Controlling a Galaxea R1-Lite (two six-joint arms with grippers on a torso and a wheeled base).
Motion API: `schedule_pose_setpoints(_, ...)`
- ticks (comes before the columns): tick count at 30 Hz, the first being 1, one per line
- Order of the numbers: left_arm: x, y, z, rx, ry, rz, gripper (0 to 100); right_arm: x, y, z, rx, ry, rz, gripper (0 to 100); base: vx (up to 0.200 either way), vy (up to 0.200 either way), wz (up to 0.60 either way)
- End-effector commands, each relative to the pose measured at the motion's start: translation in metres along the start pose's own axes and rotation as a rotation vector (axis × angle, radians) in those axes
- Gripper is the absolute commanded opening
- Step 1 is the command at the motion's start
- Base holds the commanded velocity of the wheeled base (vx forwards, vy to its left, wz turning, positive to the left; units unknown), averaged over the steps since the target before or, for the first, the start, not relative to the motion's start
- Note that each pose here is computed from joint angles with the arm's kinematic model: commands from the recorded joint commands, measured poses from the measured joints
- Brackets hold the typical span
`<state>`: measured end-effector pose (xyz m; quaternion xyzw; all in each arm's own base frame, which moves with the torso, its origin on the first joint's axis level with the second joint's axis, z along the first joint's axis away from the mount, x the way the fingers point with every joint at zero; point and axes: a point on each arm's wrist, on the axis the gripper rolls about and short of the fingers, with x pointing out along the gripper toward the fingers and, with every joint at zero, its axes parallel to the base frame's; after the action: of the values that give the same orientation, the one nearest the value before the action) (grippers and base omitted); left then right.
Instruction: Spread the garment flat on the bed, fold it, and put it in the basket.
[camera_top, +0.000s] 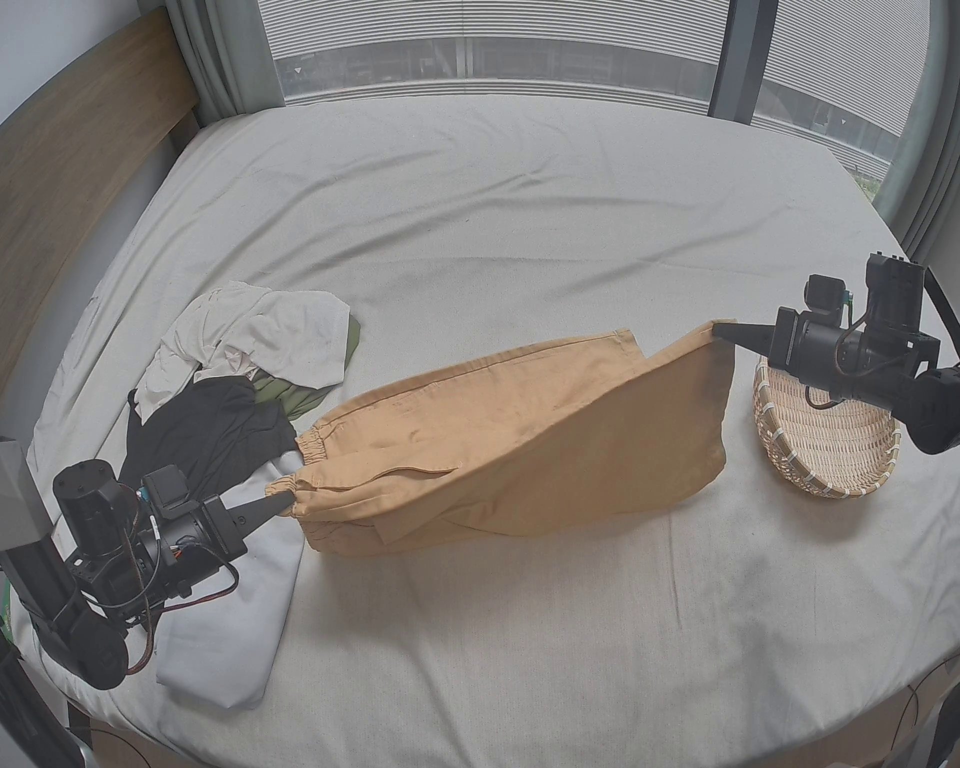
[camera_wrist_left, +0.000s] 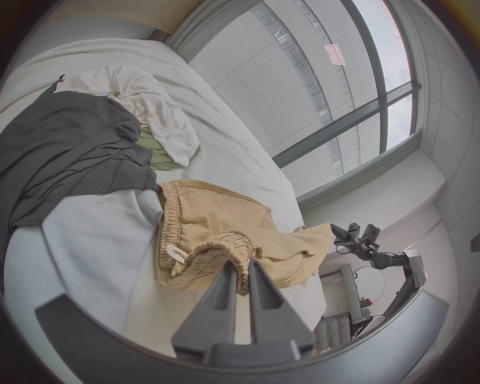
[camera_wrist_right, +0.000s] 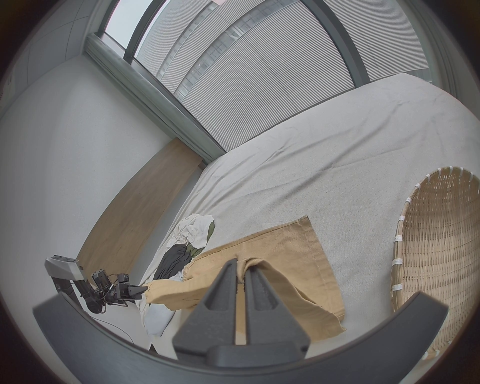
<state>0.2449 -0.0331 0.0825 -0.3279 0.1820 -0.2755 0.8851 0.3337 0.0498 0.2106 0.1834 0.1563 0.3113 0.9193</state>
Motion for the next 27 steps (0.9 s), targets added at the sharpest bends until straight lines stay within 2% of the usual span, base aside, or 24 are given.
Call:
schedule_pose_setpoints(1, 0.001, 0.001, 0.000, -0.006, 0.001, 0.001, 0, 0.012, -0.010, -0.004, 0.012, 0.018, -0.006, 0, 0.000, 0.000, 0.00)
schedule_pose_setpoints(10, 0.010, 0.006, 0.005, -0.035, -0.019, 0.004, 0, 0.026, -0.019, -0.002, 0.012, 0.016, -0.005, 0, 0.000, 0.000, 0.00)
schedule_pose_setpoints(17, 0.022, 0.012, 0.011, -0.030, -0.073, 0.043, 0, 0.046, -0.027, 0.005, 0.002, -0.015, -0.035, 0, 0.000, 0.000, 0.00)
schedule_pose_setpoints(27, 0.032, 0.020, 0.013, -0.040, -0.103, 0.080, 0, 0.070, -0.029, 0.011, -0.017, -0.035, -0.017, 0, 0.000, 0.000, 0.00)
